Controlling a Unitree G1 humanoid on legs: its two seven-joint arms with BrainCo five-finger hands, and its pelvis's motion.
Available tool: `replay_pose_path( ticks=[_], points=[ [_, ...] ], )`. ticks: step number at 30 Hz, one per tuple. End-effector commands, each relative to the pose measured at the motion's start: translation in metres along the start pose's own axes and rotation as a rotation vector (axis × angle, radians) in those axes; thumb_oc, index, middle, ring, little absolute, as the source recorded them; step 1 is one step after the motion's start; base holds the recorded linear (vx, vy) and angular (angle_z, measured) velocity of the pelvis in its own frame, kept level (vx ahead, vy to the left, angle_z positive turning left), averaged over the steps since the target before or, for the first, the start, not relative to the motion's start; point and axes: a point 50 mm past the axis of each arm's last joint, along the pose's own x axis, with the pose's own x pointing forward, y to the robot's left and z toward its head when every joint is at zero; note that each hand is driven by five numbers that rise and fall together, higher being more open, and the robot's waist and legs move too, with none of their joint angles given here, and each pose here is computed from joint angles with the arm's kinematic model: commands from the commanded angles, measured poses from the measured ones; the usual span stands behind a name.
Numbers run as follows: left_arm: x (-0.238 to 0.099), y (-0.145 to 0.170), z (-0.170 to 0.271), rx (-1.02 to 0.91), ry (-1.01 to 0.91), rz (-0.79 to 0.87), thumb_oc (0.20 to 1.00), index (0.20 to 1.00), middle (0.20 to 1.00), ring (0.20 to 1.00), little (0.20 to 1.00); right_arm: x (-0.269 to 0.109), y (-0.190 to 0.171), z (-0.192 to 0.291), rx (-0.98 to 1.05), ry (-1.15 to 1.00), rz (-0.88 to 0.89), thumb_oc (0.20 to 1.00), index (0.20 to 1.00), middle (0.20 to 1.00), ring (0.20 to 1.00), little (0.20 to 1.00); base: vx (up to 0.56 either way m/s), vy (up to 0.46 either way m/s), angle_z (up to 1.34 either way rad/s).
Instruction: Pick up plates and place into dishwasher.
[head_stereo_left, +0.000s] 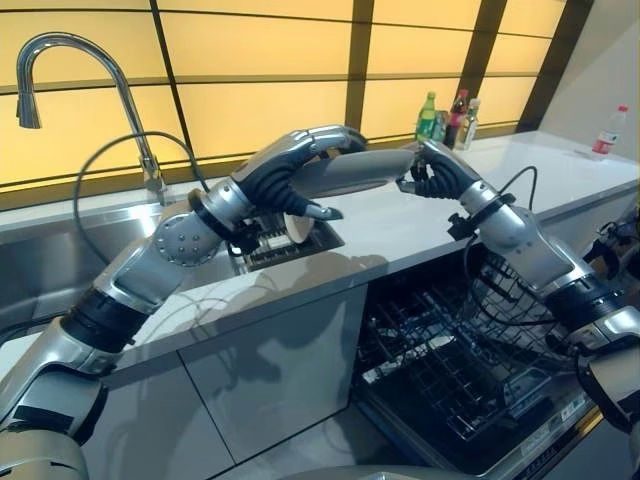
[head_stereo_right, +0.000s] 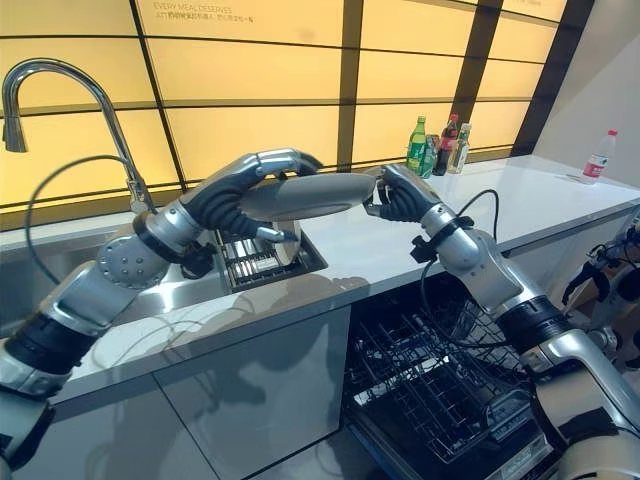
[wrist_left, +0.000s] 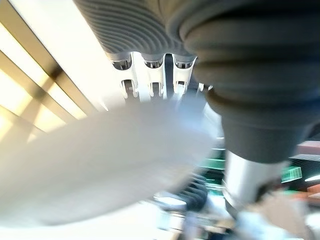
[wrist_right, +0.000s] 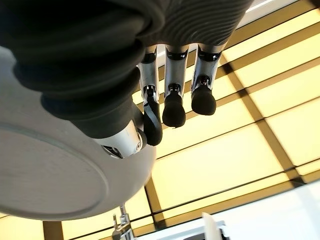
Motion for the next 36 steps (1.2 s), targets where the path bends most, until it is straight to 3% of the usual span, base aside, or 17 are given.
replay_pose_path(
  ticks=[1, 6, 12, 20, 36],
  points=[
    [-0.018, 0.054, -0.028, 0.269, 0.13, 0.211, 1.0, 1.0, 1.0, 1.0, 1.0, -0.011, -0.031, 0.004, -0.006, -0.037, -0.046, 0.2, 0.2, 0.2, 0.2, 0.2, 0.03, 0.007, -0.04],
    [-0.053, 0.078, -0.061, 0.497, 0.346, 0.246, 1.0, 1.0, 1.0, 1.0, 1.0, -0.045, -0.026, -0.014, 0.045, 0.046, 0.006, 0.2, 0.2, 0.2, 0.2, 0.2, 0.04, 0.013, -0.1],
    [-0.084, 0.095, -0.083, 0.635, 0.533, 0.244, 1.0, 1.0, 1.0, 1.0, 1.0, -0.076, -0.024, -0.026, 0.109, 0.152, 0.096, 0.2, 0.2, 0.2, 0.2, 0.2, 0.03, 0.031, -0.14],
    [-0.097, 0.097, -0.092, 0.749, 0.582, 0.181, 1.0, 1.0, 1.0, 1.0, 1.0, -0.112, -0.003, -0.049, 0.219, 0.347, 0.222, 0.2, 0.2, 0.2, 0.2, 0.2, 0.03, 0.034, -0.13],
    [-0.047, 0.119, -0.099, 0.934, 0.622, 0.169, 1.0, 1.0, 1.0, 1.0, 1.0, -0.062, 0.024, -0.064, 0.24, 0.464, 0.249, 0.2, 0.2, 0.2, 0.2, 0.2, -0.11, 0.058, -0.11]
  ],
)
